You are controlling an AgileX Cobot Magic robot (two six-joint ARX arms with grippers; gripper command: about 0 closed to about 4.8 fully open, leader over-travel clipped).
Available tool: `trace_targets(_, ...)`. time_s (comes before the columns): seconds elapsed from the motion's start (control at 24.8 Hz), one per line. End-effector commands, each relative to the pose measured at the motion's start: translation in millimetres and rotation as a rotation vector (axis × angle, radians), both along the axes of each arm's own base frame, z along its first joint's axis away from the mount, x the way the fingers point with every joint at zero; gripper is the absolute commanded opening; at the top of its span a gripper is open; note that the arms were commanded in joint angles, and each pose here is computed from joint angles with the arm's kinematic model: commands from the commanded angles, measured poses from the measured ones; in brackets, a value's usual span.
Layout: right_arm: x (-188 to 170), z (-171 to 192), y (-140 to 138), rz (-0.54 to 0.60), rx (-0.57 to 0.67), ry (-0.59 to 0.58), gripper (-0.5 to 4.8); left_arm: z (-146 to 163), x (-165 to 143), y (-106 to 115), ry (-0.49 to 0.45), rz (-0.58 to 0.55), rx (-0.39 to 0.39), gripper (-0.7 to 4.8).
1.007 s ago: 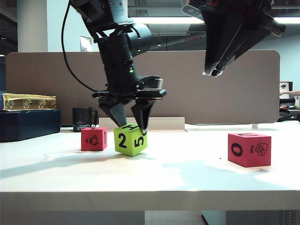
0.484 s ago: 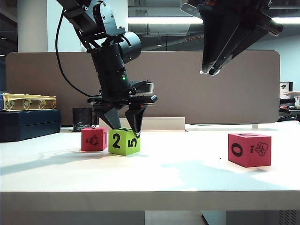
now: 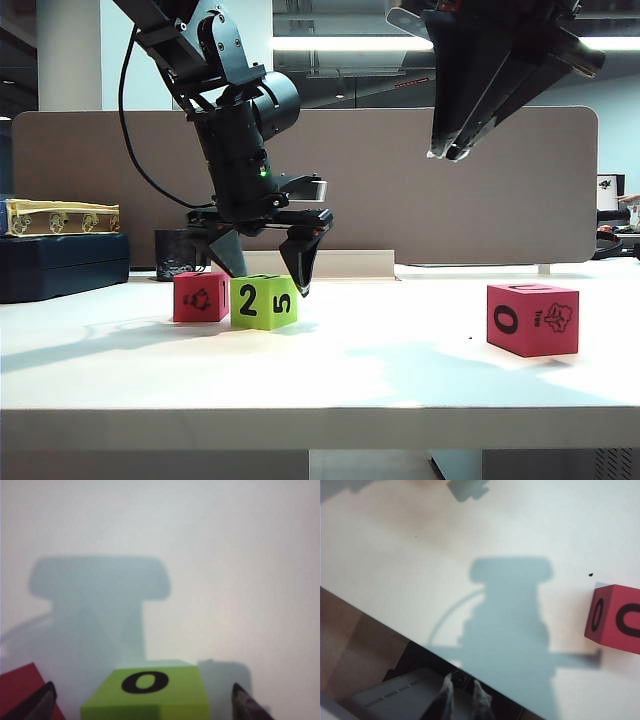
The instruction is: Select the appropriate blocks from the scattered letter blocks on the table and arrange them in a row to spell out "THU".
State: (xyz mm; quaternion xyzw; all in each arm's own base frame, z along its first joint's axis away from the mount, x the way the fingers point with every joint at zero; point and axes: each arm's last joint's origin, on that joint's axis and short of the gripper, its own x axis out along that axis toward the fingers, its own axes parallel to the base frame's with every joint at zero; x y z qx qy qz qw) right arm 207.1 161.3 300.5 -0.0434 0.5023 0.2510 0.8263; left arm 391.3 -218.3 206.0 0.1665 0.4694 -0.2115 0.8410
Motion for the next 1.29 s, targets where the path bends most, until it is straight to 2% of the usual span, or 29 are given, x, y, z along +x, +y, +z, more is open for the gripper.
trace_targets(0.04, 0.3, 2.5, 0.4, -0.002, 0.011, -0.013, 0.54, 15.0, 2.9, -3.7, -0.038, -0.026, -0.033, 4.79)
trace_targets(0.08, 0.4, 2.6, 0.5, -0.002, 0.012, -0.015, 0.54, 25.7, 5.4, -5.7, -0.054, -0.035, -0.059, 4.79)
trace_targets(0.2, 1.2, 2.8, 0.1, -0.016, -0.005, -0.033, 0.53, 48.0, 6.3, -6.4, -0.055, -0.035, -0.060, 4.79)
trace_targets(0.36, 3.3, 2.6, -3.4, -0.075, -0.078, -0.083, 0.53, 71.5, -1.0, -2.1, 0.009, -0.032, -0.021, 4.79)
trace_targets(0.52, 9.9, 1.6, -15.8, -0.158, -0.147, -0.102, 0.53, 97.1, -22.0, 10.1, 0.095, -0.037, 0.037, 4.79)
trace_targets(0.56, 14.2, 1.4, -22.9, -0.190, -0.150, -0.098, 0.53, 105.7, -30.7, 15.5, 0.114, -0.040, 0.061, 4.43)
trace_targets(0.6, 17.4, 1.5, -28.0, -0.213, -0.150, -0.097, 0.53, 109.3, -33.7, 17.4, 0.116, -0.038, 0.066, 4.31)
trace_targets(0.69, 24.2, 0.2, -36.8, -0.253, -0.151, -0.090, 0.53, 115.7, -37.6, 18.8, 0.113, -0.047, 0.047, 4.28)
trace_targets(0.77, 33.8, -6.3, -47.5, -0.300, -0.172, -0.056, 0.53, 118.0, -43.6, 15.4, 0.175, -0.107, -0.041, 4.28)
trace_targets(0.85, 39.4, -11.9, -51.6, -0.314, -0.184, -0.027, 0.54, 117.3, -47.1, 13.8, 0.222, -0.133, -0.078, 4.27)
trace_targets(1.05, 52.5, -28.9, -50.0, -0.313, -0.208, 0.029, 0.60, 116.6, -58.7, -1.4, 0.240, -0.187, -0.062, 4.25)
trace_targets(1.09, 54.4, -31.8, -49.0, -0.312, -0.212, 0.036, 0.86, 116.6, -60.5, -4.2, 0.237, -0.201, -0.059, 4.25)
trace_targets(1.17, 58.1, -38.4, -47.1, -0.307, -0.218, 0.060, 1.89, 116.6, -64.2, -9.7, 0.233, -0.225, -0.050, 4.25)
trace_targets(1.21, 59.9, -42.9, -45.6, -0.296, -0.209, 0.087, 2.58, 116.6, -66.9, -13.8, 0.230, -0.237, -0.047, 4.25)
trace_targets(1.29, 60.2, -46.0, -44.2, -0.287, -0.185, 0.122, 2.66, 116.6, -68.6, -15.9, 0.229, -0.240, -0.040, 4.25)
